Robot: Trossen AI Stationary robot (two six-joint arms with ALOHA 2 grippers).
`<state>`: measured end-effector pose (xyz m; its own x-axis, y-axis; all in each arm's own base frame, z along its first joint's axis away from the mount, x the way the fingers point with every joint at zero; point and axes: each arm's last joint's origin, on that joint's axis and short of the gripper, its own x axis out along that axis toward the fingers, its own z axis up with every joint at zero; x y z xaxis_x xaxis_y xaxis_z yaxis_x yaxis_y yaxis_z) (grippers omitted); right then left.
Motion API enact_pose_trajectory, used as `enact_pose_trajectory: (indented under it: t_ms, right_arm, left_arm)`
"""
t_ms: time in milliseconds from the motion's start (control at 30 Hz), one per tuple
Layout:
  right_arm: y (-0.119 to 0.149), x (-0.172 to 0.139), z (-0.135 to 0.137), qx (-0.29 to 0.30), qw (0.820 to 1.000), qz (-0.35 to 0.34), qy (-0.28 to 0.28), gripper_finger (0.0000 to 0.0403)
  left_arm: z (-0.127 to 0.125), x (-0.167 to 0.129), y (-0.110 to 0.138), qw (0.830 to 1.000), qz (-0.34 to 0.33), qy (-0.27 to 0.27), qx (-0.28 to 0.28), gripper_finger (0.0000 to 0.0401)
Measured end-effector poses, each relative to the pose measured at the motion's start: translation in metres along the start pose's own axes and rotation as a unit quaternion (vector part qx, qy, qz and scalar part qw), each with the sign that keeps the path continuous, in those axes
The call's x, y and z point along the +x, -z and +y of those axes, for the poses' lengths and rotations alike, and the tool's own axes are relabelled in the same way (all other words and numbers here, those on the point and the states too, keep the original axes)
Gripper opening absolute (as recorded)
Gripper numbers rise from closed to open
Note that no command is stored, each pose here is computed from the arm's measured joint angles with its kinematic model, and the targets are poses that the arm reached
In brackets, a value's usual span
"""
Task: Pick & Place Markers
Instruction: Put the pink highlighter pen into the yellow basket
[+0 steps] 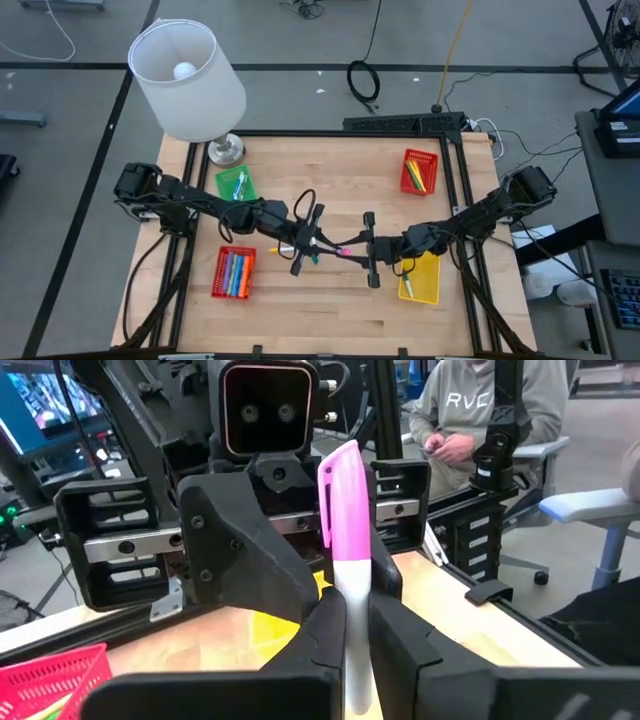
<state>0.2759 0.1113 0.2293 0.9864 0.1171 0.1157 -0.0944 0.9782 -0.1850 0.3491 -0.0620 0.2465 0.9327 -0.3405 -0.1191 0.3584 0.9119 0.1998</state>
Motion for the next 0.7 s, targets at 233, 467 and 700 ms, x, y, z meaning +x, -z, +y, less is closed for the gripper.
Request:
enact_pose_trajectory:
  t_ms: [233, 467, 700]
  right_arm:
    - [-0.01, -0.001, 0.0, 0.011, 0.999, -0.047, -0.008, 0.0127]
    - [-0.01, -0.001, 0.001, 0.008, 0.999, -0.045, -0.013, 0.0136]
    - [-0.005, 0.001, -0.002, 0.004, 1.0, -0.023, -0.007, 0.0136]
  left_arm:
    - [0.0, 0.001, 0.007, 1.0, 0.022, -0.002, -0.006, 0.0023]
    - [0.0, 0.0, 0.005, 1.0, 0.018, -0.001, -0.002, 0.0023]
    - [0.0, 0.0, -0.001, 1.0, -0.015, 0.012, 0.003, 0.0023]
